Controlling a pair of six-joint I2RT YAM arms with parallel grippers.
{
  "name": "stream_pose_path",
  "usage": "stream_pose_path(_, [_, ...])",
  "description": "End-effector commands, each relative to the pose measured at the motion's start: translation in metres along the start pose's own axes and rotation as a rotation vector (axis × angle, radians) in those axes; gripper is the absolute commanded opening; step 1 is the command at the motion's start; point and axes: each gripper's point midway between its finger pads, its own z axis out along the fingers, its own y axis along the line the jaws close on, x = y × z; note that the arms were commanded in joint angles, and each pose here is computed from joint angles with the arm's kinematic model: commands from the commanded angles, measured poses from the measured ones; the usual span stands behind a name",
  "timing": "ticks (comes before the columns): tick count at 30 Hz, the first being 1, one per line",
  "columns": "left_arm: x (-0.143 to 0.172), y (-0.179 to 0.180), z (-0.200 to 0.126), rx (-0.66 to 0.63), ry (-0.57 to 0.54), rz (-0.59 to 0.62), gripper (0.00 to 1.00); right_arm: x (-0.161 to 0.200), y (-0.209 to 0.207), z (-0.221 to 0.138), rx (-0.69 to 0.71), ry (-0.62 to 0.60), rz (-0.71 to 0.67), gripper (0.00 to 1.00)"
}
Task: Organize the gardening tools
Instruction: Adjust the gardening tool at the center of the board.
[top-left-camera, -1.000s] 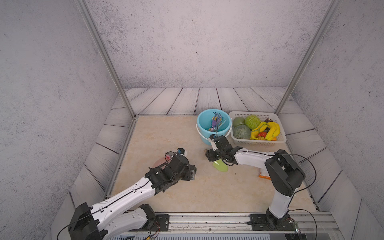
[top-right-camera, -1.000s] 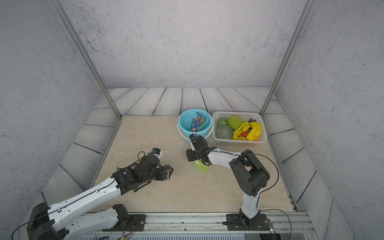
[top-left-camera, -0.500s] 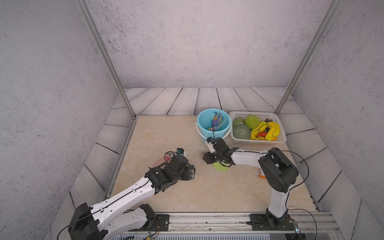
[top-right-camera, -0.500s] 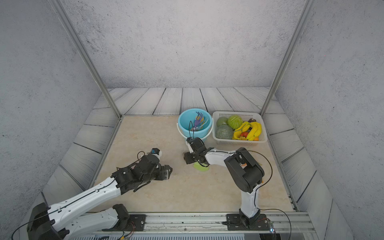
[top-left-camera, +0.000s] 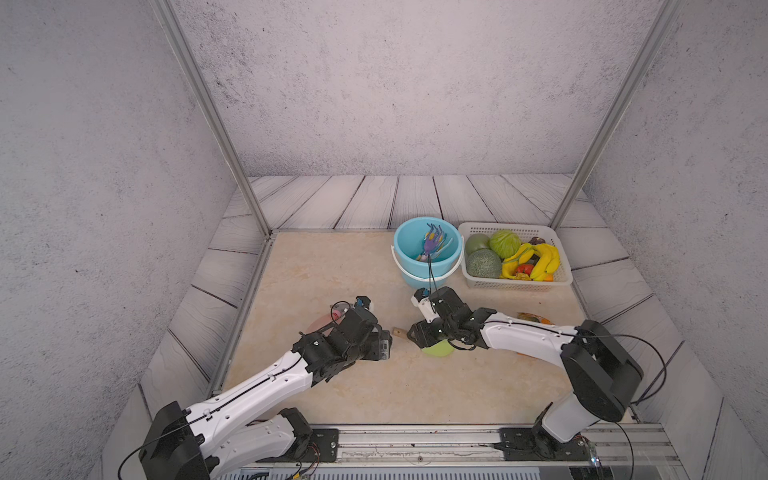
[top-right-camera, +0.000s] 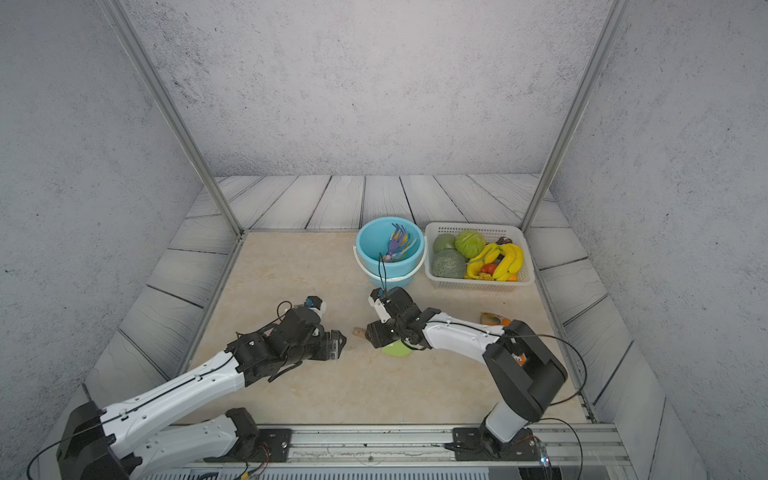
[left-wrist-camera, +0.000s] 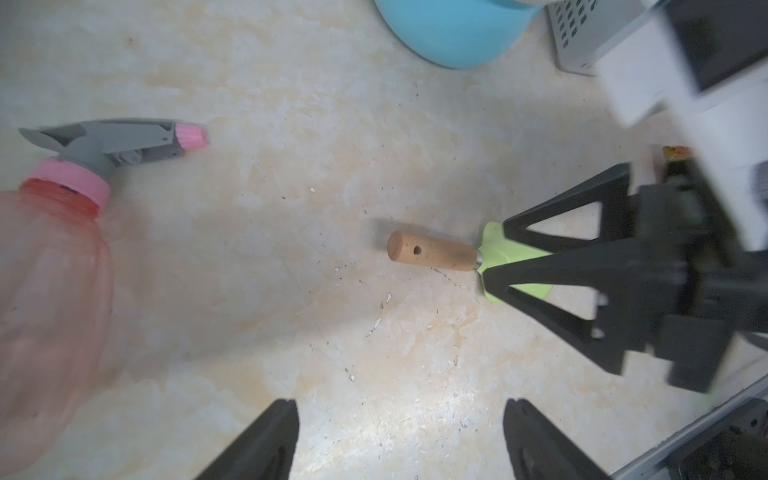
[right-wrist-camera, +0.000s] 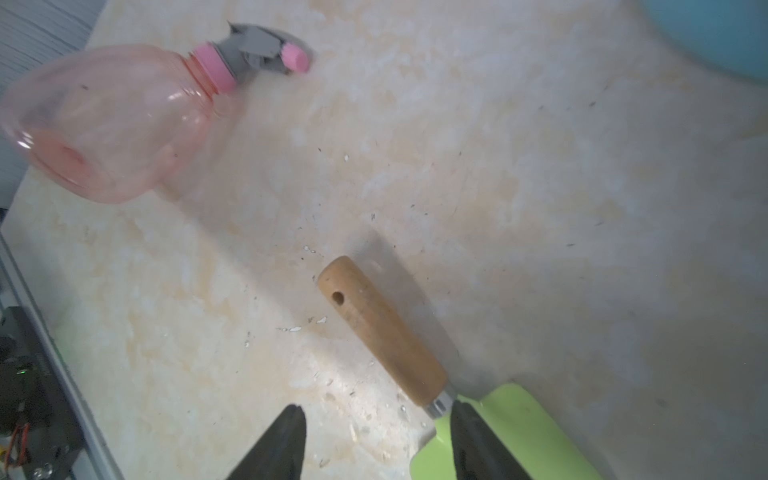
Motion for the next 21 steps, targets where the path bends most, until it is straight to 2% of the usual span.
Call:
stream_pose_path(1, [-0.013, -0.018, 0.001, 0.049, 0.008, 0.036, 0.85, -0.012, -0.010, -0.038, 0.097, -0.066, 0.011, 0.63])
stream_pose_path(6, [-0.022, -0.039, 0.019, 0.090, 0.061, 0.100, 0.87, 0.001, -0.025, -0.071, 0.164, -0.099, 0.066, 0.63])
stream_pose_path(11, [-0.026, -0.061, 0.052, 0.114, 0.167, 0.159, 0.87, 0.022, -0.033, -0.096, 0.187, -0.150, 0.121, 0.63])
stream_pose_path(15, [-0.027, -0.065, 0.086, 0.071, 0.252, 0.203, 0.85, 0.034, -0.036, -0.114, 0.187, -0.197, 0.138, 0.63])
stream_pose_path(21, [-0.027, -0.064, 0.121, 0.050, 0.288, 0.224, 0.84, 0.042, -0.035, -0.138, 0.181, -0.253, 0.143, 0.63])
